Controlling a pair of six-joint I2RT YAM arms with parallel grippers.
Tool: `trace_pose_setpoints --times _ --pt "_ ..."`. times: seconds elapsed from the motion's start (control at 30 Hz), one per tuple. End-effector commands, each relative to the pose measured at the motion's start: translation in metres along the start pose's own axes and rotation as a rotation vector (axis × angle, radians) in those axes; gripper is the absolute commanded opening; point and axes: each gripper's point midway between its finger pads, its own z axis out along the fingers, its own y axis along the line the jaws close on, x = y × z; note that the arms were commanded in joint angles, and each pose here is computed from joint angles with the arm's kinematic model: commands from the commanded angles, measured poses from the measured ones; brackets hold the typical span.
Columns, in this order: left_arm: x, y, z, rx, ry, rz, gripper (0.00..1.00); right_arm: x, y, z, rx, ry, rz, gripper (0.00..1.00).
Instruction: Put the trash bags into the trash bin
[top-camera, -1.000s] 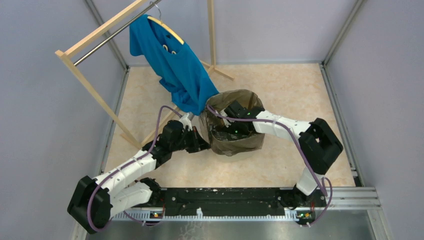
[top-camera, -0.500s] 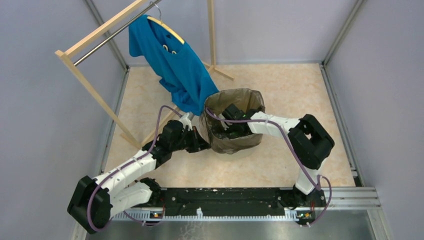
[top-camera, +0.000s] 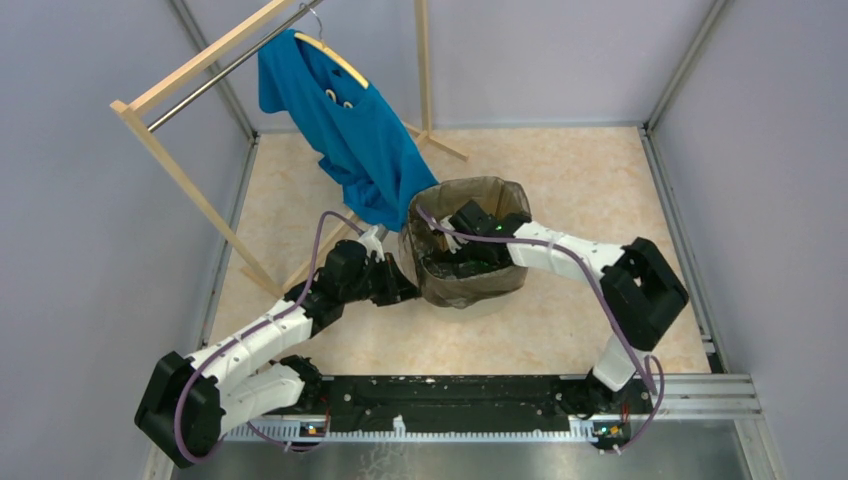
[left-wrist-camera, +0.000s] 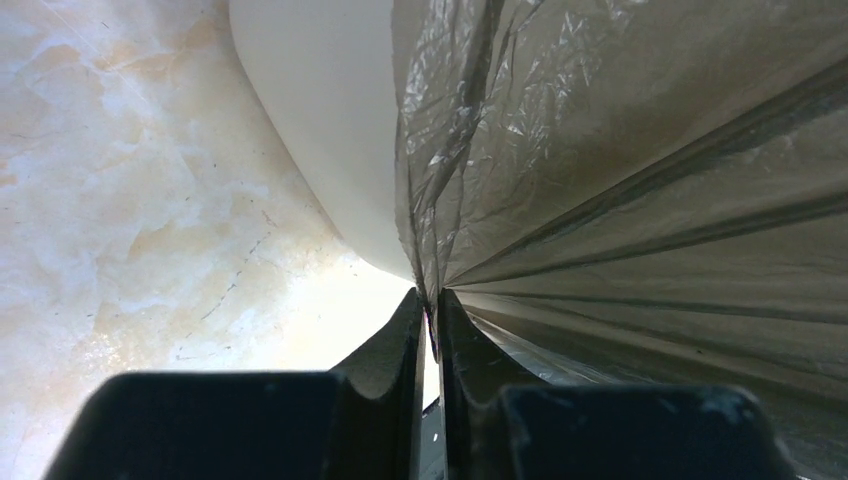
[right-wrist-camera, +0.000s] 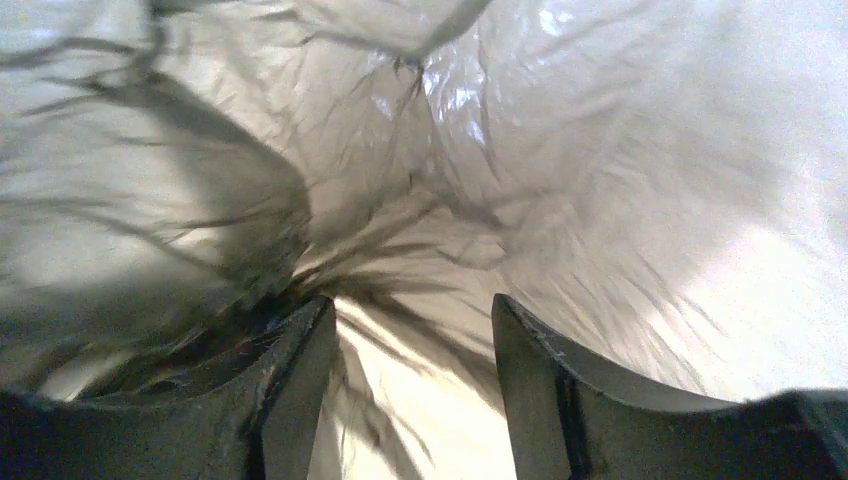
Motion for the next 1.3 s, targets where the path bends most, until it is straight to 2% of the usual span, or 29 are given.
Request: trace_pose_setpoints --times 0.0,0.2,0.33,0.53,0.67,0.8,0.93,1.07,1.27 --pt "-0.013 -0.011 -0.003 0.020 -0.034 0.029 0.15 -0.047 0.020 -0.062 -0.036 -0.192 -0.007 0.61" --pt "-0.012 -0.009 -0.005 0.012 -0.036 0.026 0.20 -0.063 0.024 -0.102 -0.023 -0.281 0.007 0.70" --pt "-0.011 -0.008 -0.010 0.002 -0.045 0.026 0.30 -0.078 0.033 -0.131 -0.047 -0.374 0.004 0.77" --pt "-0.016 -0.006 -0.022 -0.030 -0.086 0.040 0.41 -0.094 0.039 -0.171 -0.056 -0.492 0.004 0.81" --pt "-0.019 -0.004 -0.032 -0.057 -0.111 0.055 0.49 -0.098 0.033 -0.190 -0.014 -0.553 0.012 0.87" --pt "-0.023 -0.002 -0.042 -0.096 -0.130 0.069 0.59 -0.099 0.027 -0.208 0.030 -0.593 0.031 0.87" --pt "-0.032 -0.001 -0.051 -0.128 -0.179 0.080 0.69 -0.100 0.041 -0.241 -0.030 -0.685 0.012 0.88" --pt "-0.043 0.000 -0.057 -0.142 -0.239 0.094 0.74 -0.094 0.052 -0.271 -0.085 -0.776 0.001 0.89" --pt "-0.050 0.002 -0.041 -0.166 -0.218 0.129 0.84 -0.071 0.070 -0.321 -0.185 -0.963 -0.032 0.94"
